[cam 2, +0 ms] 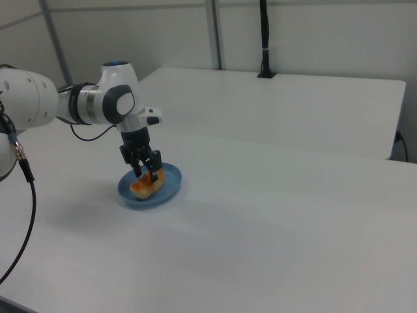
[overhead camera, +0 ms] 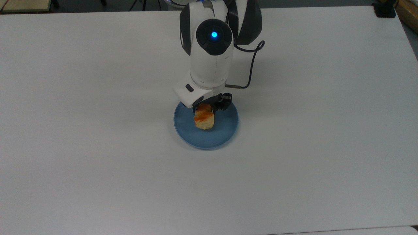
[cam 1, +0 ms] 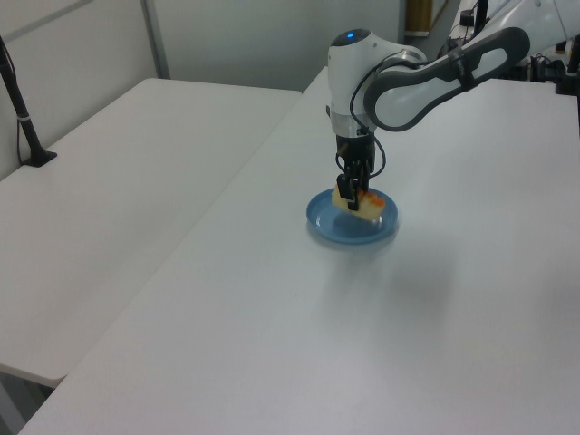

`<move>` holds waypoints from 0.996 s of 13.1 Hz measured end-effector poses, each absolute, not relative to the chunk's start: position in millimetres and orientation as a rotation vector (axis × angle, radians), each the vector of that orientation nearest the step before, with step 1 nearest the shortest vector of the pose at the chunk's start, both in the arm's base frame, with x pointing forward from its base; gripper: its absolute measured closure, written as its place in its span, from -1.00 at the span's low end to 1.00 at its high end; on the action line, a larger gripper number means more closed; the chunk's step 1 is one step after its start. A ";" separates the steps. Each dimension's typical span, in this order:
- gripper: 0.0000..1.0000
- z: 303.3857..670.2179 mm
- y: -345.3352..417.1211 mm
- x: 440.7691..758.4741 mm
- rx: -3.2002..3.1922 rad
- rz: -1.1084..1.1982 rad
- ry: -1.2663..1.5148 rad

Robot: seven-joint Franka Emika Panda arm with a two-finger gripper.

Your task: Put the bread on a plate

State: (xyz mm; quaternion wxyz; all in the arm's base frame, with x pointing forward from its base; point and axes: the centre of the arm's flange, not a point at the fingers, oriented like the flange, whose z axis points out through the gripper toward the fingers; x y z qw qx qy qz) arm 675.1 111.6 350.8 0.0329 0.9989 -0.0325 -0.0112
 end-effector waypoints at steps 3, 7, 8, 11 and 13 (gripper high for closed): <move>-0.97 353.4 112.4 676.3 3.072 -0.024 -0.142; -1.00 391.1 111.6 680.9 3.082 0.074 -0.207; -1.00 421.6 107.1 677.4 3.088 0.132 -0.220; -1.00 501.8 78.8 647.1 3.082 0.133 -0.286; -1.00 541.3 56.3 621.1 3.071 0.081 -0.333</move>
